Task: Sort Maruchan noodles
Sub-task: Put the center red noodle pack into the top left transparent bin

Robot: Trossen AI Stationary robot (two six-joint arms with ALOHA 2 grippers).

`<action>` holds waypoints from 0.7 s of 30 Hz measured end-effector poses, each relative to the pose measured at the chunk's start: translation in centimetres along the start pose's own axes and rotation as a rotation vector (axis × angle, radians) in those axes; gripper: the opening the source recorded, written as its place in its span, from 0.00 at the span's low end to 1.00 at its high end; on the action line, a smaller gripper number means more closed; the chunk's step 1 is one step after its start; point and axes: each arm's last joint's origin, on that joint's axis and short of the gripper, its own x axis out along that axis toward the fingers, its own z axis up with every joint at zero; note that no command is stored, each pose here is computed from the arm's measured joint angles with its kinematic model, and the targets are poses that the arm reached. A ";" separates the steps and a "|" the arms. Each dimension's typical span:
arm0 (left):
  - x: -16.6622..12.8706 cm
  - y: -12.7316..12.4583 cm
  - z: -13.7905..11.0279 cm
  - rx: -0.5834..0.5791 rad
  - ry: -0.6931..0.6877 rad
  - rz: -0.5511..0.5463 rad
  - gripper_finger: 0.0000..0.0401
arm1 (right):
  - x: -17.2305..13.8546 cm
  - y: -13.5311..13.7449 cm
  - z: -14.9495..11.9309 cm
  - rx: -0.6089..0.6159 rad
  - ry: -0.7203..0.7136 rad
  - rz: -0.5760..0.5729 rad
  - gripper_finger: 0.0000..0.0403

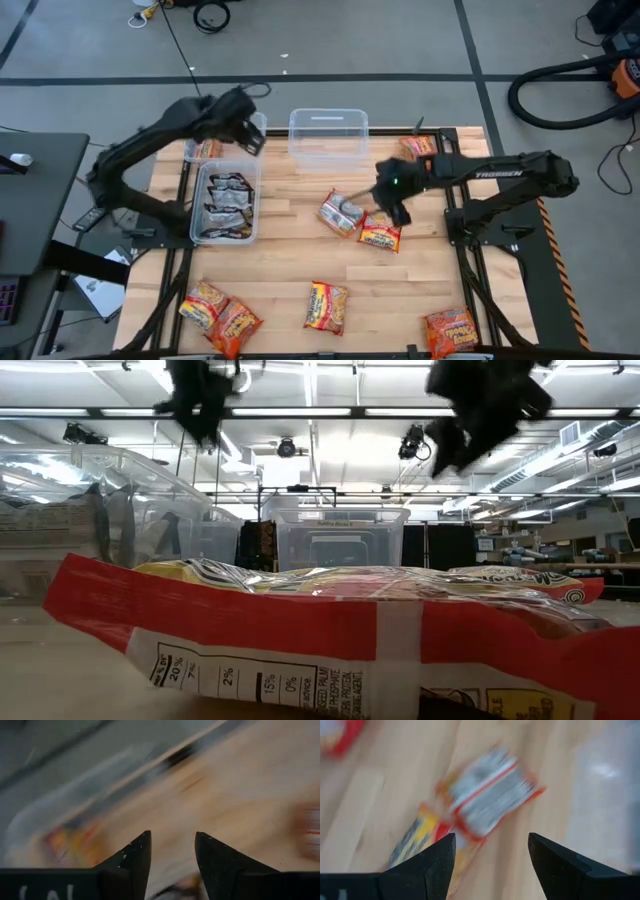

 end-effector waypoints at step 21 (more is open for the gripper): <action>-12.6 -7.2 -6.5 0.237 -0.477 -0.437 0.39 | 9.6 11.9 -1.6 -0.210 0.328 -0.134 0.59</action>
